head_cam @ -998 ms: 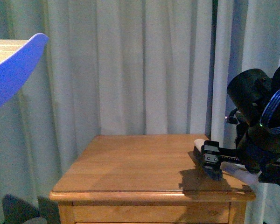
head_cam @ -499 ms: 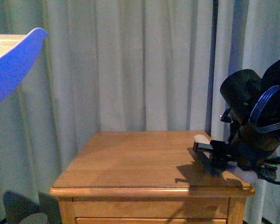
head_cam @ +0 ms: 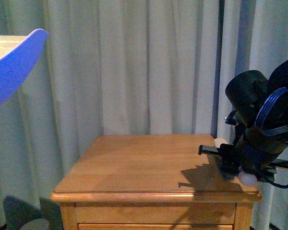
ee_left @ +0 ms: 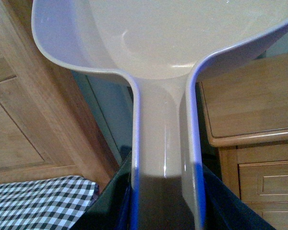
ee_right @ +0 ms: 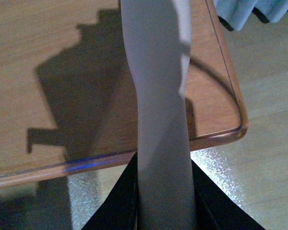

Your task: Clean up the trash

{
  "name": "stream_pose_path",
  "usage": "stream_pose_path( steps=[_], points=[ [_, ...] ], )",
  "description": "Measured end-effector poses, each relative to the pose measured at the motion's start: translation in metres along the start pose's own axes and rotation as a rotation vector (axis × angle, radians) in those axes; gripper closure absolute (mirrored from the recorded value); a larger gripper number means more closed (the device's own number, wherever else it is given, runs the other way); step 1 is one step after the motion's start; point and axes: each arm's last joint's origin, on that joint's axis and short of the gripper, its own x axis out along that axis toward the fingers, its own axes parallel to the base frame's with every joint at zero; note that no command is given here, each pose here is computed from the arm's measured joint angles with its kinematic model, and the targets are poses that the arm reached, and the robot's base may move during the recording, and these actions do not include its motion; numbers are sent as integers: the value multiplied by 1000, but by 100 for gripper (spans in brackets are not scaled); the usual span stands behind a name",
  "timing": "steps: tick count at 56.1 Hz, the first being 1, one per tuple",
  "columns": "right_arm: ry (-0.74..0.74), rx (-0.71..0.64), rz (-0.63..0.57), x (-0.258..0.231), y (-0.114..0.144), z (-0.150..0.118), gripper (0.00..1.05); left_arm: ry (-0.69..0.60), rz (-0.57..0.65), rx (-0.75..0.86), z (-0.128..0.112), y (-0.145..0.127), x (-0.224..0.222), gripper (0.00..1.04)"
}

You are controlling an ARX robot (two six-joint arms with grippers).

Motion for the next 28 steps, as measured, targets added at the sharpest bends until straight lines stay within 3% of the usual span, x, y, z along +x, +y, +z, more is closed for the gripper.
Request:
stream_pose_path(
  steps=[17,28],
  points=[
    [-412,-142,17,-87,-17,7,84,0,0,0,0,0,0,77],
    [-627,-233,-6,-149,-37,-23,84,0,0,0,0,0,0,77]
  ],
)
